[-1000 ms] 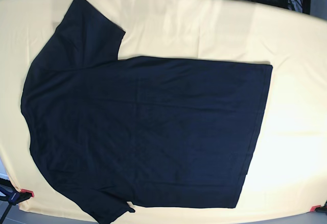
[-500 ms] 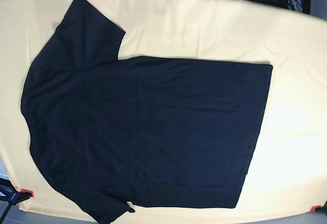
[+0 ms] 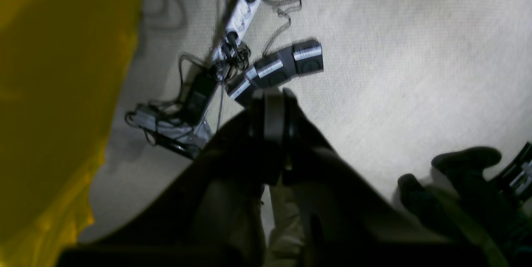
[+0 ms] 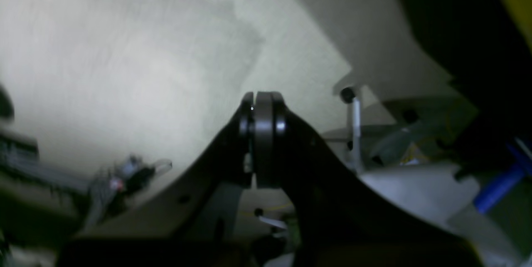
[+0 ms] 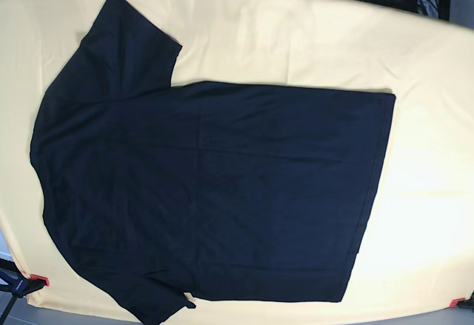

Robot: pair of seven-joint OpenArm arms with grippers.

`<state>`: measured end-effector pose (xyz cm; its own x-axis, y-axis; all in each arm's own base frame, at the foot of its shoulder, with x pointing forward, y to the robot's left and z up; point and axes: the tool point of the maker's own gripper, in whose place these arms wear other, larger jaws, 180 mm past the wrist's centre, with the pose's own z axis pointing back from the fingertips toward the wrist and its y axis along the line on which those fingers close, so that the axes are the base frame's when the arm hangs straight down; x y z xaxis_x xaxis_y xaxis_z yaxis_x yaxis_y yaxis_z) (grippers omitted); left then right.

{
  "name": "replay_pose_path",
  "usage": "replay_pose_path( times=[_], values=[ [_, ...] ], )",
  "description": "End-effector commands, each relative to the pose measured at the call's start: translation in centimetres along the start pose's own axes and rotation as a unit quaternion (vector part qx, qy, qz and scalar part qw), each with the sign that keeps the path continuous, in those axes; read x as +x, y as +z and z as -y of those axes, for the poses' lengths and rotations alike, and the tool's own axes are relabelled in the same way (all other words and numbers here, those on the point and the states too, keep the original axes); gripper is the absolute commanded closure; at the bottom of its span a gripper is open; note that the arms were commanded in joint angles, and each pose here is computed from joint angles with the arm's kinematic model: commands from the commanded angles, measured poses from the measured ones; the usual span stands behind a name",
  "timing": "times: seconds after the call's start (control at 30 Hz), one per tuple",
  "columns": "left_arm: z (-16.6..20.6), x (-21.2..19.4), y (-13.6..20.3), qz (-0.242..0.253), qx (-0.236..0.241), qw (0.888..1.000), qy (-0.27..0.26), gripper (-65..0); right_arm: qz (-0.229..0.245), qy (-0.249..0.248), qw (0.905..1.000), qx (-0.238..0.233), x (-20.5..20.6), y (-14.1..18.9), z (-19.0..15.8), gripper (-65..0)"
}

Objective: Fold the T-shirt properly

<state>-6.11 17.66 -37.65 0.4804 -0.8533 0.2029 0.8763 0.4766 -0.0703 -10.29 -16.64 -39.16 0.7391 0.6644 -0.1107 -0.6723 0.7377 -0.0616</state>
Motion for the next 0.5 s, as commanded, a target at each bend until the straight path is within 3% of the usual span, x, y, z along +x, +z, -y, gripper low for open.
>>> replay_pose_path(
  times=[0.0,0.17,0.27,0.47],
  values=[
    [0.0,0.6,0.7,0.009,-0.001,1.0,-0.004,0.0,-0.017,0.0,0.9999,0.0,-0.8,0.7,-0.2,0.0],
    [-3.9,3.6,2.7,0.049,0.059,0.997,-0.014,0.0,0.021,-0.011,0.9984,-0.051,1.4,2.2,2.1,0.0],
    [-6.1,4.8,3.7,0.067,0.094,0.993,-0.021,0.0,0.041,-0.011,0.9922,-0.118,2.5,3.5,4.8,0.0],
    [-10.2,4.4,4.9,0.06,0.158,0.985,-0.03,0.0,0.062,0.018,0.9563,-0.285,3.5,6.5,10.7,0.0]
  ],
)
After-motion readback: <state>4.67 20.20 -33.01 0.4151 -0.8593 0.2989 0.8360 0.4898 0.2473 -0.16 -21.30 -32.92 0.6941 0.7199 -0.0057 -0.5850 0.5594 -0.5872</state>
